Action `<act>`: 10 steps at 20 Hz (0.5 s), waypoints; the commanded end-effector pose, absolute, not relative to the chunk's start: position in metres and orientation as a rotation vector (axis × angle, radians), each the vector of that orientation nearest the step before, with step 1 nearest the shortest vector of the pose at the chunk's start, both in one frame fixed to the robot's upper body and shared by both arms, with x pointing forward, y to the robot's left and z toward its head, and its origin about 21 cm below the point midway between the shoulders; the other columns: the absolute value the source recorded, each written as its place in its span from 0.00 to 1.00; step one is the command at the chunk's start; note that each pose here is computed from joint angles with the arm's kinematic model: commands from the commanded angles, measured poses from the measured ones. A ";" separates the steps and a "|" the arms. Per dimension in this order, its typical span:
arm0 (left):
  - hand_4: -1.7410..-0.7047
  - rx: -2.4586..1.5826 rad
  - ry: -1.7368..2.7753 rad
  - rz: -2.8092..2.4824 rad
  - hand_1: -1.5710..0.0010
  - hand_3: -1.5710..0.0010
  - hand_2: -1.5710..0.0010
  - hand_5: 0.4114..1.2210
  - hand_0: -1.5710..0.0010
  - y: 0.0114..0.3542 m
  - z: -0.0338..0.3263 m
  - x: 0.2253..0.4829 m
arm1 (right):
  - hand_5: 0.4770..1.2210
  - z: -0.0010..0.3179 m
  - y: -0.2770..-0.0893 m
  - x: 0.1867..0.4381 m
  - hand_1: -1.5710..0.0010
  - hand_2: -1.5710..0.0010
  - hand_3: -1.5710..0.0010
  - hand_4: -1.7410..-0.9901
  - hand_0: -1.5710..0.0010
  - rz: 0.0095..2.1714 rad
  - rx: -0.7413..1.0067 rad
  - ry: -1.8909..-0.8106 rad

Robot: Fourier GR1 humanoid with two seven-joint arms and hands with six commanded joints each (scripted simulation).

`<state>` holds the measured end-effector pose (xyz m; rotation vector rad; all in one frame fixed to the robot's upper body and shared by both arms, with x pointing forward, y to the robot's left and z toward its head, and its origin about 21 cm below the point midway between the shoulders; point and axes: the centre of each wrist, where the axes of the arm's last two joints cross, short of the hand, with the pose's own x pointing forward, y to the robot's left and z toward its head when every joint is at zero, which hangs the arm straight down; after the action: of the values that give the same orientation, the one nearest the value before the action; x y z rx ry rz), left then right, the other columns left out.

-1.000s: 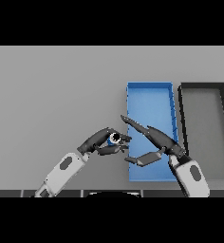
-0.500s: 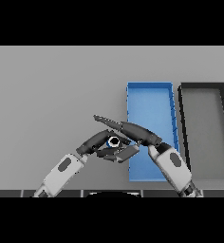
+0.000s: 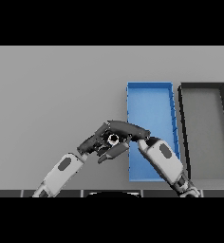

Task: Pick up the blue pipe and place it into the blue bin.

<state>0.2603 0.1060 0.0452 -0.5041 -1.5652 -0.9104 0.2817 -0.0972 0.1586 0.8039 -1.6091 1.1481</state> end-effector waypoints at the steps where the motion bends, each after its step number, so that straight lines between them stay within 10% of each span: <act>1: 0.08 -0.528 -1.574 -0.876 0.23 0.26 0.29 1.00 0.21 0.104 0.043 0.258 | 0.47 0.154 -0.097 0.278 0.18 0.17 0.25 0.33 0.18 1.123 0.833 -1.601; 7: 0.02 -0.582 -1.604 -0.811 0.06 0.07 0.11 1.00 0.05 0.103 0.044 0.260 | 0.86 0.158 -0.097 0.278 0.05 0.05 0.07 0.37 0.05 1.181 0.799 -1.692; 10: 0.09 -0.580 -1.615 -0.814 0.14 0.15 0.22 1.00 0.09 0.108 0.044 0.259 | 0.93 0.157 -0.099 0.278 0.02 0.02 0.03 0.35 0.02 1.122 0.823 -1.701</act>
<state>0.2586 0.1080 0.0438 -0.5816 -1.6142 -0.8131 0.2778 -0.0993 0.1570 0.8299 -1.7071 1.1180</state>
